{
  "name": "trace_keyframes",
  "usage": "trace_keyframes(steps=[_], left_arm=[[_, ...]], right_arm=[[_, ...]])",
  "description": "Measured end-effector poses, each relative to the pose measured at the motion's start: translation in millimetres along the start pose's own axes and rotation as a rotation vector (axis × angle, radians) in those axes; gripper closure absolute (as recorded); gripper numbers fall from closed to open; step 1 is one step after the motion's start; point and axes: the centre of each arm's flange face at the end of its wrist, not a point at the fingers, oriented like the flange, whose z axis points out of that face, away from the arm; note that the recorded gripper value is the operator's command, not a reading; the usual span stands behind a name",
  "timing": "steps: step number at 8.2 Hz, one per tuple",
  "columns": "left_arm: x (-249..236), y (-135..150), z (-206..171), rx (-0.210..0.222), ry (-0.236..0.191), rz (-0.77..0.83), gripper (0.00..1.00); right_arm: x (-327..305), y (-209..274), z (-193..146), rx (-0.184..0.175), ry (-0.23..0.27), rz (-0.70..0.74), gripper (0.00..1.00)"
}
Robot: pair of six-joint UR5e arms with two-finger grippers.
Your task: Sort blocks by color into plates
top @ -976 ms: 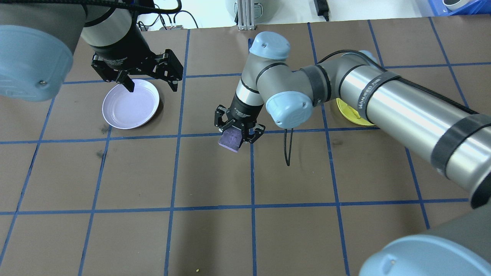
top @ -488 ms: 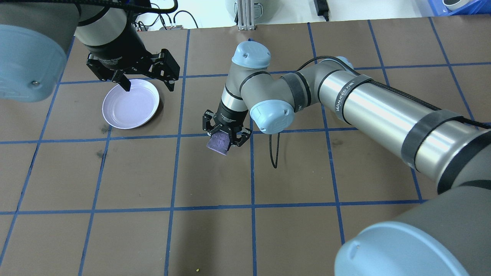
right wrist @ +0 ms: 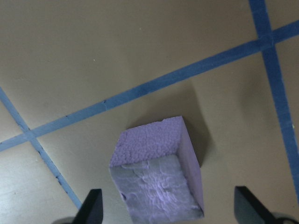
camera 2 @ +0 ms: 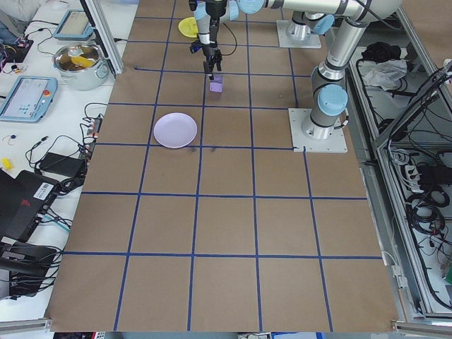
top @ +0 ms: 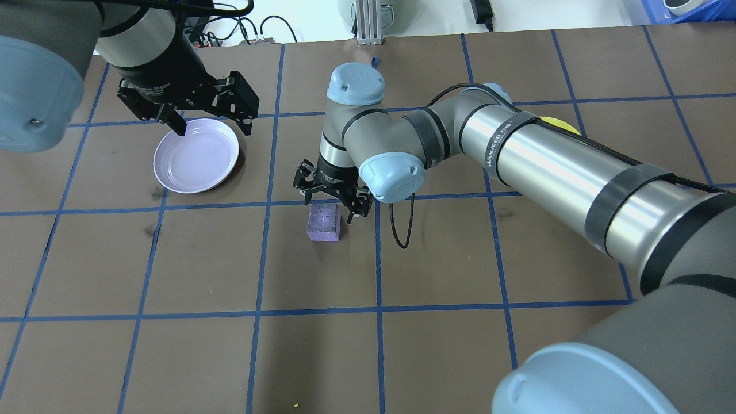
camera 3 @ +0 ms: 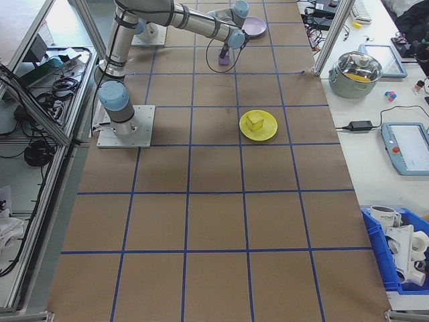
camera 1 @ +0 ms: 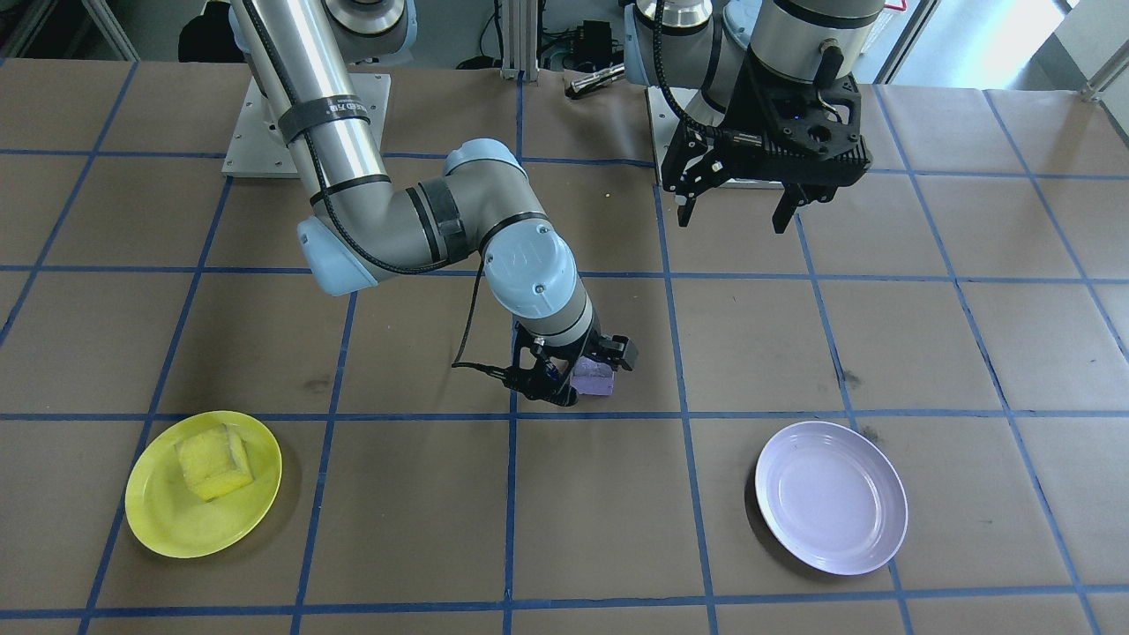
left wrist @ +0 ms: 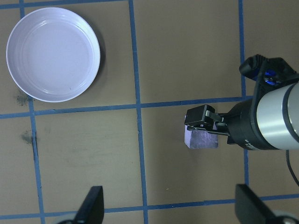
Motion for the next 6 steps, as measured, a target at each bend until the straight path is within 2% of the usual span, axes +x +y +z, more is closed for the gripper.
trace_keyframes(steps=[3,6], left_arm=[[0.0,-5.1,4.3,0.0,0.007,0.003,0.0],[0.5,-21.2,21.9,-0.016,0.008,0.0,0.0]], right_arm=[[21.0,-7.1,-72.7,0.095,-0.012,-0.045,0.0],[97.7,-49.4,-154.2,0.11,0.037,-0.165,0.0]])
